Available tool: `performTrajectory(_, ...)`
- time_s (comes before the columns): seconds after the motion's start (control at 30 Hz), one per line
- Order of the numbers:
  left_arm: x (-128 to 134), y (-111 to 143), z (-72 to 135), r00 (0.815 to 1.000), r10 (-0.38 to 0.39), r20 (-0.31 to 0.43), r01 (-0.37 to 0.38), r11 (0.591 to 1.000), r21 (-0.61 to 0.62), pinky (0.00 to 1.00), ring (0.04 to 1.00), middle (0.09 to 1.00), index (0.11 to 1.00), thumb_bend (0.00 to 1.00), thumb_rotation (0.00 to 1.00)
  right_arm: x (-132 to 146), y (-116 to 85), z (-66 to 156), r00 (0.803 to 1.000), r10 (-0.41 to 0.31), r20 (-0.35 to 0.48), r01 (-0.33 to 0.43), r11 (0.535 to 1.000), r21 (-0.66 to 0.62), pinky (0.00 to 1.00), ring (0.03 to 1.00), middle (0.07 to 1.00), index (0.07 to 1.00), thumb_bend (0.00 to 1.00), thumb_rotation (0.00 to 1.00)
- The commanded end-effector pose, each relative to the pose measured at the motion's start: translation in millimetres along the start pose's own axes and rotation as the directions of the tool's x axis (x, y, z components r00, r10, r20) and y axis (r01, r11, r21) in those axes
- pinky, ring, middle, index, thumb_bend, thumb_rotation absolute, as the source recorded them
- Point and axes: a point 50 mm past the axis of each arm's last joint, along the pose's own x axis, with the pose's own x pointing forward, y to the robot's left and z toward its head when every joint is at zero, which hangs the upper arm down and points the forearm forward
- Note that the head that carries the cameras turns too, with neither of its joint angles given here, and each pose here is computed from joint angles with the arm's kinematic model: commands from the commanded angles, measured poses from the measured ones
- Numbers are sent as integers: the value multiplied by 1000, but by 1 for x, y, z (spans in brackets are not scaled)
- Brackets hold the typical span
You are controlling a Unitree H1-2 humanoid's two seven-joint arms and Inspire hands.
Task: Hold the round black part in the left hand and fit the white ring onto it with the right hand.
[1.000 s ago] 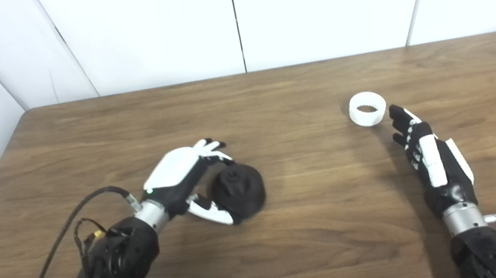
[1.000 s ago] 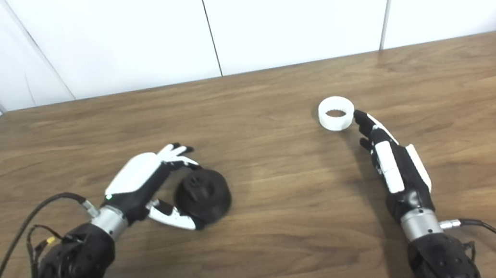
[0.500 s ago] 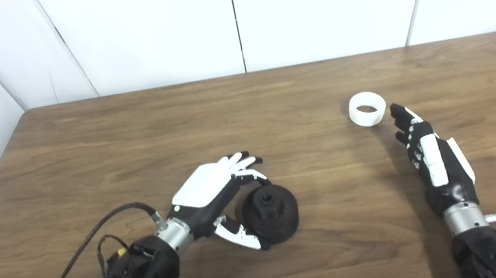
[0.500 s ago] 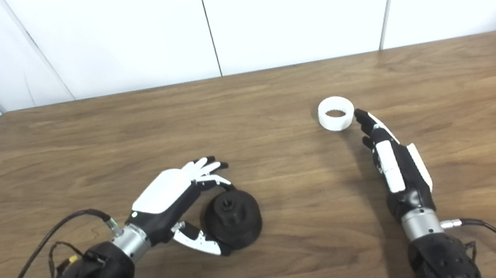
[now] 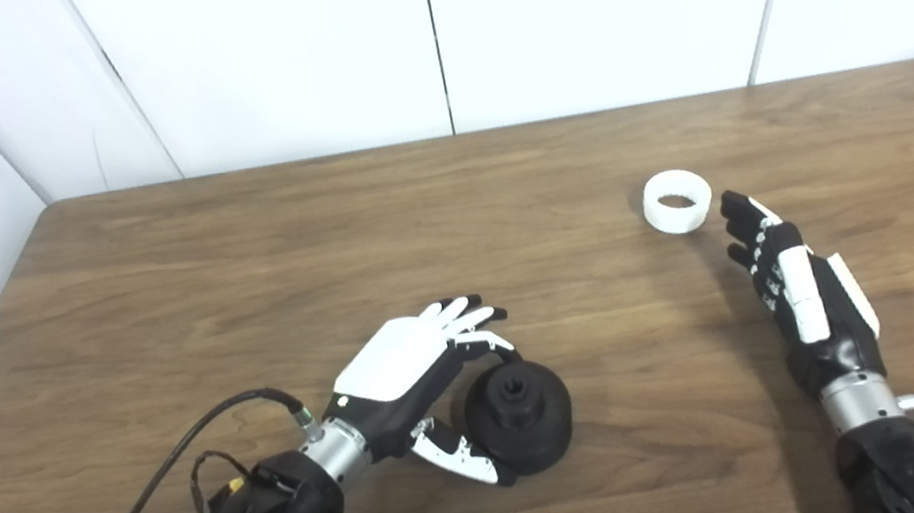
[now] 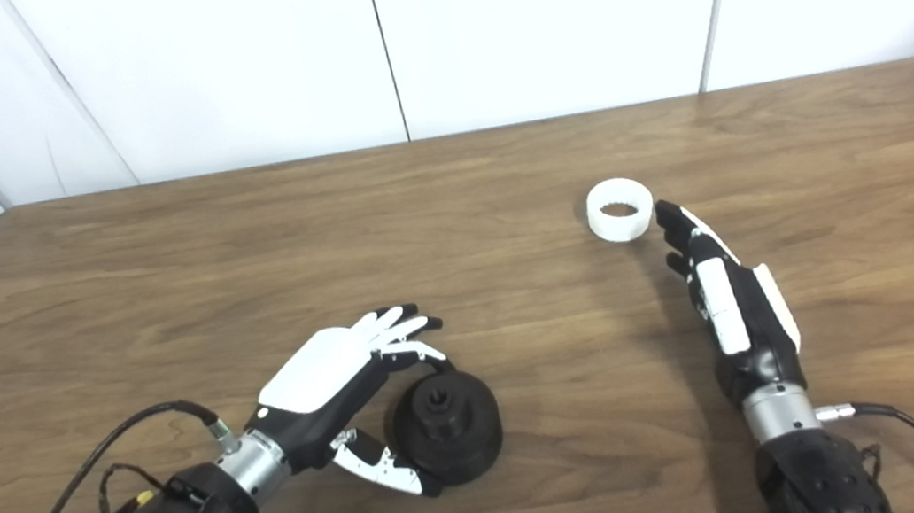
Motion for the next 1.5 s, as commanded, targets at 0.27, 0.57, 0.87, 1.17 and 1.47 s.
performTrajectory(0.27,4,12,-2,999,28,19,-28,999,27,1000,1000,952,635,823,342,40,-18,56,980,-78,185,112,977,-184,917,934,896,812,666,460)
performTrajectory(0.57,7,15,-4,999,30,22,-31,999,35,1000,1000,950,632,828,332,102,-31,99,969,-17,247,148,839,-523,964,968,922,776,815,394)
performTrajectory(0.87,11,13,-3,999,30,27,-31,999,43,1000,1000,951,634,825,347,158,-36,106,984,87,155,48,712,-701,912,984,921,727,892,368)
performTrajectory(1.17,13,13,1,998,47,38,-48,998,36,1000,1000,947,630,830,335,188,-42,88,987,154,-40,-124,588,-799,932,1000,944,751,977,392)
performTrajectory(1.47,14,14,3,998,51,40,-53,998,40,1000,1000,946,631,828,347,202,-45,84,971,186,-149,-224,501,-836,953,1000,954,766,1000,406)
